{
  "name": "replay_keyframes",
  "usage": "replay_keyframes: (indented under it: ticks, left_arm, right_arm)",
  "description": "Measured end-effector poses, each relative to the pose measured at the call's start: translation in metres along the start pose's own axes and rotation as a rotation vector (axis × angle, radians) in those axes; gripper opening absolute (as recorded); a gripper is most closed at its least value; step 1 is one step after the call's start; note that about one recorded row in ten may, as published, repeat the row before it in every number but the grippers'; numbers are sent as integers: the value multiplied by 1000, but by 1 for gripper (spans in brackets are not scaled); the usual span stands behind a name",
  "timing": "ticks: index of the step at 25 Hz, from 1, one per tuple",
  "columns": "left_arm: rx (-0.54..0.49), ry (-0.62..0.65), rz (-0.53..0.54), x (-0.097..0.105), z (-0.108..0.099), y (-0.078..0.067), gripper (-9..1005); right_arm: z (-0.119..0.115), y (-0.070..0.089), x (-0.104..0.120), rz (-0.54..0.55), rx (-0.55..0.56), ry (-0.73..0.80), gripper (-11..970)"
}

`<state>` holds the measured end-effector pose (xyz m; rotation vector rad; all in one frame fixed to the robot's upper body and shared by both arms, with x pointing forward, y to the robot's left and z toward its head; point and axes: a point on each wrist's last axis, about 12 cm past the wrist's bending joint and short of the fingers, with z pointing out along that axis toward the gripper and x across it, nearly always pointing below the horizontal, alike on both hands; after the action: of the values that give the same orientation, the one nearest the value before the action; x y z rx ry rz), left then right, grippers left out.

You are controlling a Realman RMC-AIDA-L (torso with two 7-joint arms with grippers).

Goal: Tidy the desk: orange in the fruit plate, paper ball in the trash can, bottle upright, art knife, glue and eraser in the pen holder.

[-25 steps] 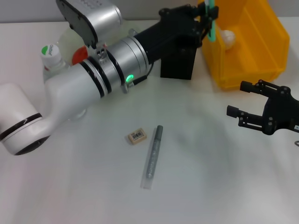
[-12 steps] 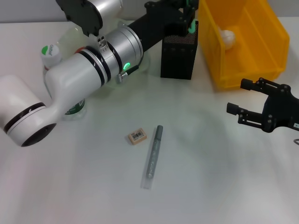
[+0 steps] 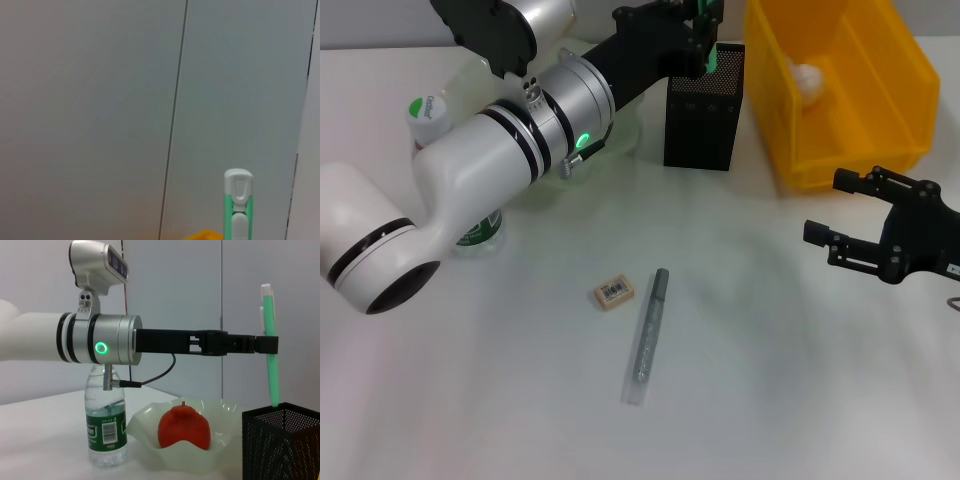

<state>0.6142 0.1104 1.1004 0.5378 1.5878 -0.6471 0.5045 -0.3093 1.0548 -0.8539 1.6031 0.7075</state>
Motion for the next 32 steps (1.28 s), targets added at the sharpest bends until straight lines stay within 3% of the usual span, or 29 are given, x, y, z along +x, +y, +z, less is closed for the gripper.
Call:
replay_keyframes:
  ticks: [32]
  left_arm:
    - [-36, 81, 27, 8, 3, 7, 189]
  right_arm:
    - [9, -5, -4, -13, -1, 10, 769]
